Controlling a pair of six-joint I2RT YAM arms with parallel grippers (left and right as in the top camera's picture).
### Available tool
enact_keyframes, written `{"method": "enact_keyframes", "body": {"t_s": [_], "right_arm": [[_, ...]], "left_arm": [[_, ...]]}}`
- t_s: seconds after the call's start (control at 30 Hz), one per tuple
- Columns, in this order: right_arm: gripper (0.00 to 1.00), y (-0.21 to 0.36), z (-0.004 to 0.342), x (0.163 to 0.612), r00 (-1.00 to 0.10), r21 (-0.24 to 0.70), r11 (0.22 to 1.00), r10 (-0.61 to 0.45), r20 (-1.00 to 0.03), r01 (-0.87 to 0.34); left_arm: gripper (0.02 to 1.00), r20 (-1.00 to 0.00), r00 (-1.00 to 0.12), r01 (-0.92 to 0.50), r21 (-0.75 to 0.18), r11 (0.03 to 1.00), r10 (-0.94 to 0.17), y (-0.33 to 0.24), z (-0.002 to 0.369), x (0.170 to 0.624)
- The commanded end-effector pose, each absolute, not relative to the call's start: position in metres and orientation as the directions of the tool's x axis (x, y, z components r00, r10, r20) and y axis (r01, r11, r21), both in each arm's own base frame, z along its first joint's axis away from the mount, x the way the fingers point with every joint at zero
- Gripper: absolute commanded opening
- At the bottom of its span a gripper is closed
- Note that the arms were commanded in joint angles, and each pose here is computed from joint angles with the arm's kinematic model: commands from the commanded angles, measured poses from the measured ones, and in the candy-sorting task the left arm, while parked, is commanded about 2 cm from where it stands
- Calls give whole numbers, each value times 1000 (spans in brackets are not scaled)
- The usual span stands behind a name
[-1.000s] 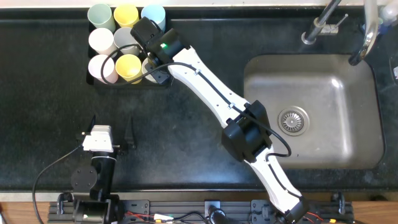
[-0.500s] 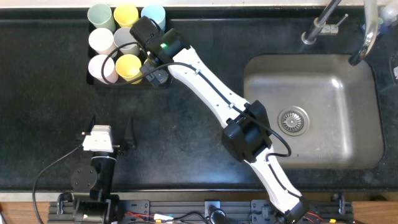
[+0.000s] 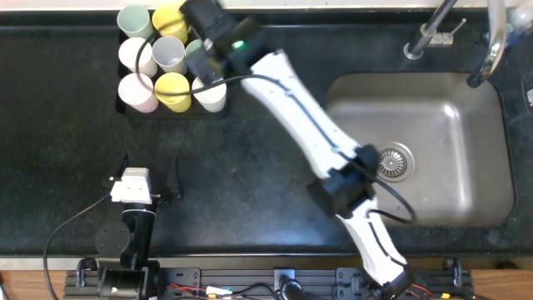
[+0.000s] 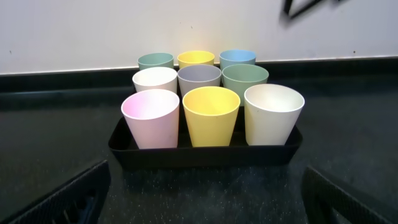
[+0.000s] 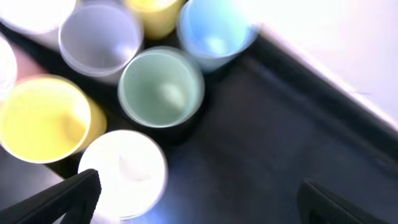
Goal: Store Cups
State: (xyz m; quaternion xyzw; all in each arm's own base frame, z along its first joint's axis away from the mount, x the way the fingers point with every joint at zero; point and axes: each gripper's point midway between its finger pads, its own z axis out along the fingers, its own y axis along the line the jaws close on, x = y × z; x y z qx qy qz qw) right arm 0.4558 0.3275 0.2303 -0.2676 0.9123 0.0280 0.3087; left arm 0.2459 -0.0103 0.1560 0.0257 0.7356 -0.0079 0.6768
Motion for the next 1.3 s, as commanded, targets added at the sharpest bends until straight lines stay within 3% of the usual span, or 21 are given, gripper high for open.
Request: {"method": "enact_keyframes", "body": {"t_s": [0.03, 0.27, 0.43, 0.53, 0.67, 0.8, 0.87, 0.93, 1.3], "right_arm": [[998, 238, 345, 451, -664, 1, 954, -207, -719, -299], [998, 85, 369, 429, -733, 12, 1000, 7, -680, -1], [996, 14, 338, 348, -798, 4, 986, 139, -586, 169], [996, 2, 314, 298, -777, 31, 975, 193, -599, 218], [998, 1, 293, 276, -613, 118, 970, 225, -757, 211], [998, -16, 305, 277, -241, 109, 973, 157, -958, 202], [998, -24, 315, 272, -32, 144, 967, 154, -988, 213], [996, -29, 306, 262, 76, 179, 959, 166, -983, 221], [998, -29, 185, 250, 11, 157, 961, 159, -987, 227]], "left_arm": [[998, -997, -78, 55, 5, 998, 9, -11, 156, 246], [998, -997, -78, 55, 5, 998, 9, -11, 156, 246], [998, -997, -78, 55, 5, 998, 9, -11, 156, 246], [998, -997, -78, 55, 5, 998, 9, -11, 156, 246], [998, -997, -78, 55, 5, 998, 9, -11, 156, 246], [998, -997, -78, 55, 5, 998, 9, -11, 156, 246], [998, -997, -78, 55, 5, 998, 9, -11, 156, 246], [998, -997, -78, 55, 5, 998, 9, -11, 156, 246], [998, -997, -78, 55, 5, 998, 9, -11, 156, 246]]}}
